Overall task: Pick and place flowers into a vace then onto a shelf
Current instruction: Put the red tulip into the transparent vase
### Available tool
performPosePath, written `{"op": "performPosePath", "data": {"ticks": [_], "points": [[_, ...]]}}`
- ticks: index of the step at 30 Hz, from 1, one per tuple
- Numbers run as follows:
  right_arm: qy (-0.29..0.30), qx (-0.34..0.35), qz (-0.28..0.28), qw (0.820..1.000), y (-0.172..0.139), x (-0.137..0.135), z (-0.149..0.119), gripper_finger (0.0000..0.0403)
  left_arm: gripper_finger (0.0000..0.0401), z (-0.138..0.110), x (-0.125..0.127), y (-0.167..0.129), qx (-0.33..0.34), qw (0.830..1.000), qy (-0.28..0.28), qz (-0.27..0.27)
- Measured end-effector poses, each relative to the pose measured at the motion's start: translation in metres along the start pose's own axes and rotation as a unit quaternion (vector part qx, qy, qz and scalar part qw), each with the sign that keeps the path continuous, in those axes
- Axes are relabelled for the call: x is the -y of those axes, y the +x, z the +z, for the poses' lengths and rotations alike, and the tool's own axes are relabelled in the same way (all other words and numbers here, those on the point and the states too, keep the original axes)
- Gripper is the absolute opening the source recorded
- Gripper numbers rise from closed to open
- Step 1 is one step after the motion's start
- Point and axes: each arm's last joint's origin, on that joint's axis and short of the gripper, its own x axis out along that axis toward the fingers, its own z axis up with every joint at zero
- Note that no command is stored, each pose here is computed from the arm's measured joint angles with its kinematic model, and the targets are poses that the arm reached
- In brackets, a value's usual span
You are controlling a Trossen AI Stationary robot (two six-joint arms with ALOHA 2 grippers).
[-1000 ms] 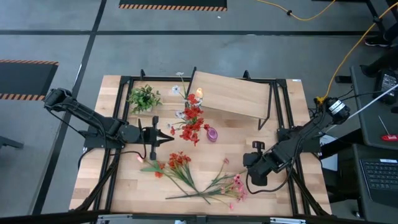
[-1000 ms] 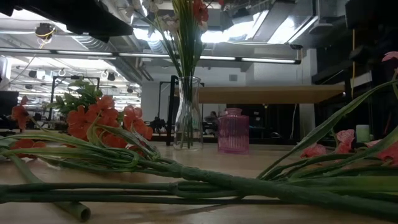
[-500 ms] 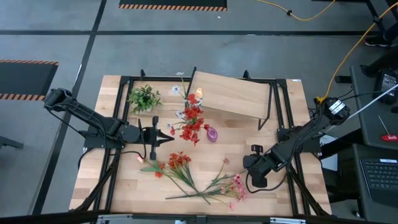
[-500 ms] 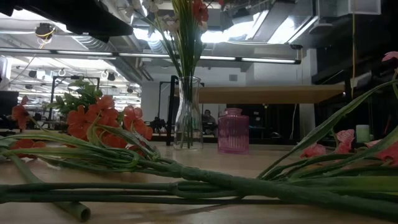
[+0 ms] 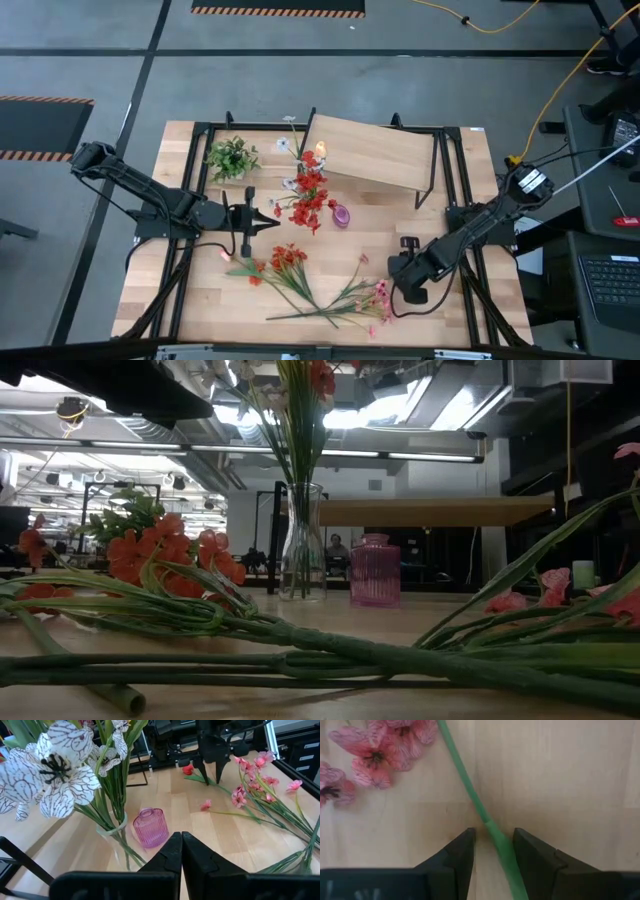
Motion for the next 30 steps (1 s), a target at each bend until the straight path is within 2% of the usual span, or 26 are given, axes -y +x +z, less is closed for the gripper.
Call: {"op": "performPosePath", "data": {"ticks": [5, 10, 13, 18, 26, 30], "points": [[-0.004, -0.025, -0.026, 0.999, 0.009, 0.001, -0.002, 0.0143, 0.0005, 0.0, 0.0, 0.0, 0.0, 1.0, 0.0, 0.0], [-0.004, -0.024, -0.03, 0.999, 0.007, 0.003, -0.002, 0.0135, 0.0002, 0.0, 0.0, 0.0, 0.0, 1.0, 0.0, 0.0], [-0.005, -0.024, -0.031, 0.999, 0.003, 0.003, -0.002, 0.0104, 0.0002, 0.0, 0.0, 0.0, 0.0, 1.0, 0.0, 0.0], [-0.009, -0.03, -0.039, 0.999, -0.001, 0.002, 0.0, 0.0016, 0.0007, 0.0, 0.0, 0.0, 0.0, 1.0, 0.0, 0.0], [-0.042, -0.045, -0.039, 0.997, -0.002, 0.003, -0.001, 0.0006, 0.0002, 0.0, 0.0, 0.0, 0.0, 1.0, 0.0, 0.0], [-0.044, -0.094, -0.068, 0.992, -0.011, 0.006, -0.003, 0.0003, 0.0003, 0.0, 0.0, 0.0, 0.0, 1.0, 0.0, 0.0]]}}
